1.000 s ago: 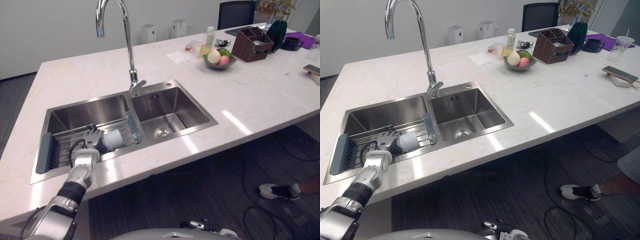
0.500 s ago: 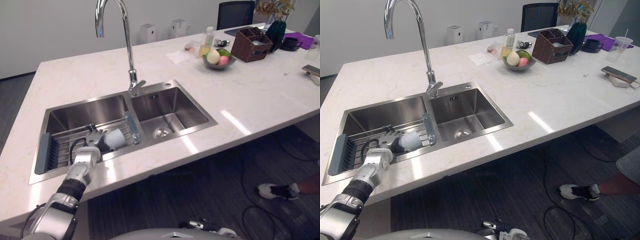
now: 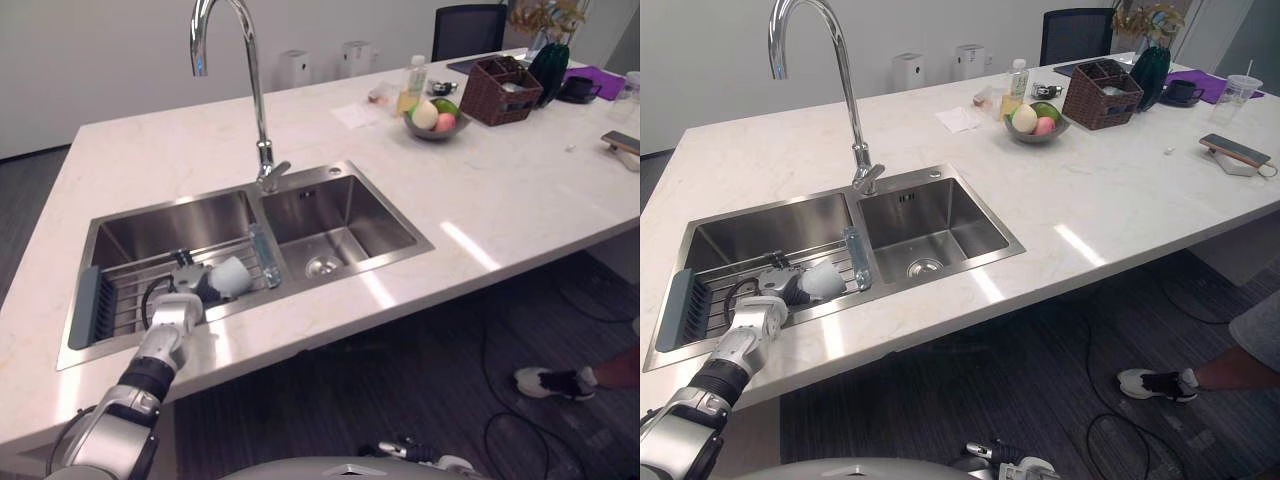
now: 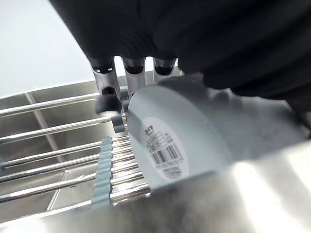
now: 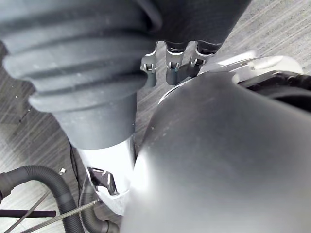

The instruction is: Walk over to the sink, pick up the cup, carry it to the dishwasher, place the cup inside the dishwasher, then close the dishwasher door

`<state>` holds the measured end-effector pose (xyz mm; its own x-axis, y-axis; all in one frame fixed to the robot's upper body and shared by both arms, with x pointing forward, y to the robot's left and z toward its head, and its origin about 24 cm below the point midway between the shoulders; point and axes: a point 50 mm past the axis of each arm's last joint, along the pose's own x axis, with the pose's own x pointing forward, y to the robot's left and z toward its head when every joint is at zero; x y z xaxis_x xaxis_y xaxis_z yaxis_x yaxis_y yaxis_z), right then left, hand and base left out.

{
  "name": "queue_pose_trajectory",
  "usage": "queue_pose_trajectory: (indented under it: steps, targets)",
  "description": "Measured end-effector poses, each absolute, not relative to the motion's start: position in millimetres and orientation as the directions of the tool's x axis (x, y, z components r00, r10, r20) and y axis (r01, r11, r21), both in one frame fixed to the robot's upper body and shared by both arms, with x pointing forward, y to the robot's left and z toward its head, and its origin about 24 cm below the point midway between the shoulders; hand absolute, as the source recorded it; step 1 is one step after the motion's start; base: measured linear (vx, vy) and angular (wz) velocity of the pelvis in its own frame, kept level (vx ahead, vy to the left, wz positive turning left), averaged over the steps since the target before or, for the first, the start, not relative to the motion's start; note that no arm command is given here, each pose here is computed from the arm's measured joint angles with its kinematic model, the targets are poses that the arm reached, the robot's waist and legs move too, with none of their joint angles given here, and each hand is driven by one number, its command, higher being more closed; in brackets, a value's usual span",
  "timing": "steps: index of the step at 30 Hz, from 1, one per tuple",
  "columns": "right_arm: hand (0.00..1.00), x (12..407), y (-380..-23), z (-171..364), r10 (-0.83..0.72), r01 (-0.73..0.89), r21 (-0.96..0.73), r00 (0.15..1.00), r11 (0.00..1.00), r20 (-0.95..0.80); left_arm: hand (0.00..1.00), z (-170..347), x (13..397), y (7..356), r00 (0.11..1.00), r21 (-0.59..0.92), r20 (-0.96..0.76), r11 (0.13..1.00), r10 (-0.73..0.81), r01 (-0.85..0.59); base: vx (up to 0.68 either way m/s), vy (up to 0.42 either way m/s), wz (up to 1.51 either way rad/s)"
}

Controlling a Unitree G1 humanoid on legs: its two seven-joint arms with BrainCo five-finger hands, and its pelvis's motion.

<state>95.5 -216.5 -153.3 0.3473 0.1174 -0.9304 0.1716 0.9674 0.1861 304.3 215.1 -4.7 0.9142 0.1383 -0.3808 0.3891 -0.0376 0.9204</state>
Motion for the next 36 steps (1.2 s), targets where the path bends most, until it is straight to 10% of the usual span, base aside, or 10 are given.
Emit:
queue_pose_trajectory:
  steps: [11, 36]
  targets:
    - [0.0, 94, -217, -154, 0.116, 0.173, 0.184, 0.343, 0.968, -0.932, 1.0, -3, 305, 215, 0.946, 0.954, -0.301, 0.041, 0.116, 0.299, 0.0, 0.0, 0.0]
    - [0.0, 94, -209, -155, 0.124, 0.186, 0.206, 0.376, 0.961, -0.918, 1.0, 35, 311, 224, 0.977, 0.748, -0.011, 0.65, 0.214, -0.135, -0.01, -0.005, 0.02]
